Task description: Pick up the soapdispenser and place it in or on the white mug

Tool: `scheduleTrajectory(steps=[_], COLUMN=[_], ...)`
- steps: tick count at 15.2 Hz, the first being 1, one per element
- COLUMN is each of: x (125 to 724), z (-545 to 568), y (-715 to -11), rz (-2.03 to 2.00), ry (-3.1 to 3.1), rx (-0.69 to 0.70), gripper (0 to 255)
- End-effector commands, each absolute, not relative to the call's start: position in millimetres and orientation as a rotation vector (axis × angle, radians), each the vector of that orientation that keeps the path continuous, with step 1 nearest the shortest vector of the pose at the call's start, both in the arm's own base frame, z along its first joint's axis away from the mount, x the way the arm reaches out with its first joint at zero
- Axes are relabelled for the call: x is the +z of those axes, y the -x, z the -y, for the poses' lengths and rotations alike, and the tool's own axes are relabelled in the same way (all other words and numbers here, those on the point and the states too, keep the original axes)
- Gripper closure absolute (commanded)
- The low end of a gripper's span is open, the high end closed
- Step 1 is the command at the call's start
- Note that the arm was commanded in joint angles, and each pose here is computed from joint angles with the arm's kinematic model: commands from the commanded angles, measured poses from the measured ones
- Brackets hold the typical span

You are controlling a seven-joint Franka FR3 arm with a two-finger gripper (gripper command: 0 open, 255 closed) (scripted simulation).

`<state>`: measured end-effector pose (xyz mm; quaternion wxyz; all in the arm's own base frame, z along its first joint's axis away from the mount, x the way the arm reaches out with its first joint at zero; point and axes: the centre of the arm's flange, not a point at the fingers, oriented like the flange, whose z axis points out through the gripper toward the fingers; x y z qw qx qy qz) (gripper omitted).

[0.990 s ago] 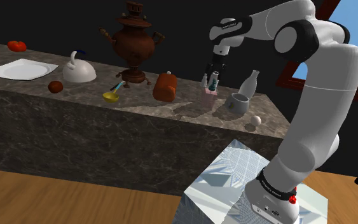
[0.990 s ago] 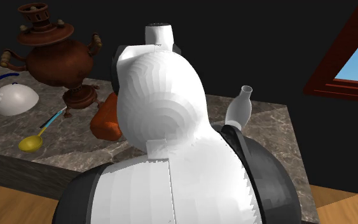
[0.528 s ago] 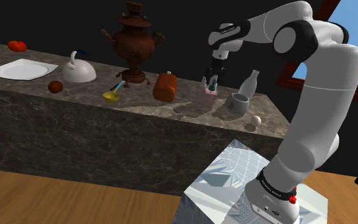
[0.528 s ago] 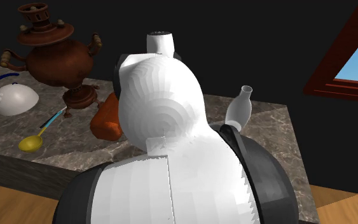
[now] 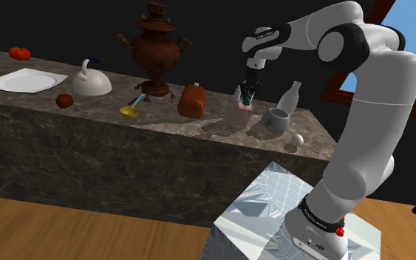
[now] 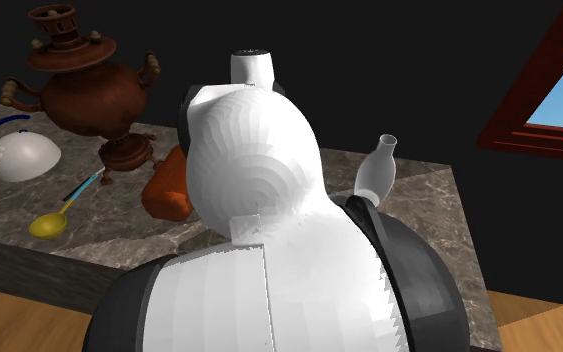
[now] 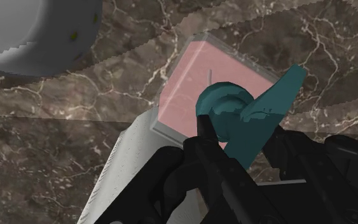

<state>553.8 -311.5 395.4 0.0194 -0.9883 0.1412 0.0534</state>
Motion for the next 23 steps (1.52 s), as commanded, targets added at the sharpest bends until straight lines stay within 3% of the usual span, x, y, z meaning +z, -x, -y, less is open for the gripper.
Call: scheduleTrajectory(steps=[1, 6, 23], x=[395.3, 395.2, 484.9], z=[311.5, 311.4, 311.4], y=[-553.8, -553.8, -553.8], rz=[-0.438, -0.438, -0.438], ry=[3.067, 3.067, 3.067], rx=[0.166, 0.166, 0.166], gripper=[255, 255, 255])
